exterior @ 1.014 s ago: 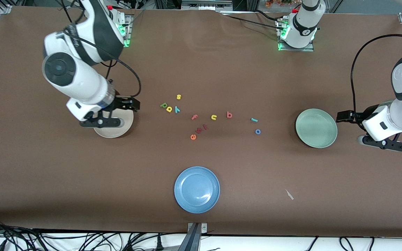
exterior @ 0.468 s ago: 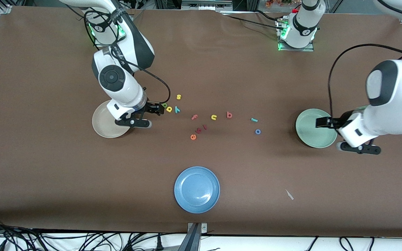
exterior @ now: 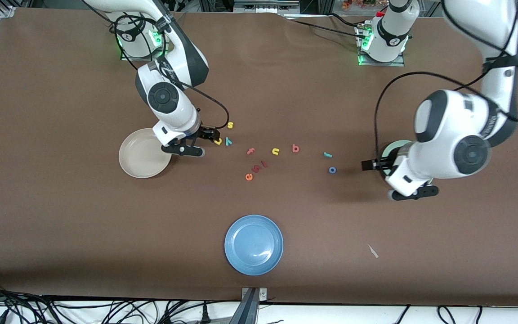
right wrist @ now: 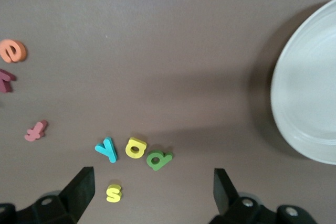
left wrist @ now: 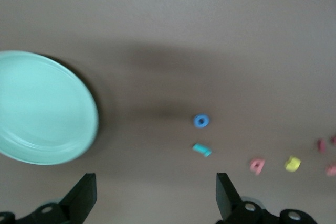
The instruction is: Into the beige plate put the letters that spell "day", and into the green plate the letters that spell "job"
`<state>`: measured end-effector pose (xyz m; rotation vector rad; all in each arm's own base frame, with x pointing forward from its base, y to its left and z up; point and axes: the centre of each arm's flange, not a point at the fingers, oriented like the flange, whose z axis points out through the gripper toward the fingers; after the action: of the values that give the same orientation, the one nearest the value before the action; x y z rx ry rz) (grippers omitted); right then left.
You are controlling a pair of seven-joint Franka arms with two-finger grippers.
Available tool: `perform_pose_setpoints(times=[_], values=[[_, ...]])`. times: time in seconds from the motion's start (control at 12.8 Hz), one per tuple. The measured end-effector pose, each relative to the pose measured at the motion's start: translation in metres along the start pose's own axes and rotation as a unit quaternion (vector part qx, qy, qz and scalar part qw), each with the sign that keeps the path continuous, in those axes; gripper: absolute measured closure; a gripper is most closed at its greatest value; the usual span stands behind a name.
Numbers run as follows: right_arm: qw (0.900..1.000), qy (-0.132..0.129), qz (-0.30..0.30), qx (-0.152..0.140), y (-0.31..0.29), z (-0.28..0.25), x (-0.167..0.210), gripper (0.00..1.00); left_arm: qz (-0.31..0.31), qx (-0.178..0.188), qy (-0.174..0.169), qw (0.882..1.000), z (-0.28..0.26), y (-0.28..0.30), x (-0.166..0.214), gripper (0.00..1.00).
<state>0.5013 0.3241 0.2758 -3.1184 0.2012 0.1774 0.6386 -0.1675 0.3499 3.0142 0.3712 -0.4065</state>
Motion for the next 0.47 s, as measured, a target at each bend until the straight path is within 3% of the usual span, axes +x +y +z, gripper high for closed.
perform_pose_setpoints(times=[0.16, 0.47], values=[[1.0, 0.011, -0.005, 0.006, 0.003, 0.025, -0.014, 0.0, -0.063, -0.012, 0.01, 0.998, 0.049, 0.027, -0.012, 0.0], [1.0, 0.016, -0.017, 0.006, 0.004, 0.056, -0.039, 0.0, -0.181, -0.026, 0.037, 0.983, 0.137, 0.059, -0.052, 0.0]])
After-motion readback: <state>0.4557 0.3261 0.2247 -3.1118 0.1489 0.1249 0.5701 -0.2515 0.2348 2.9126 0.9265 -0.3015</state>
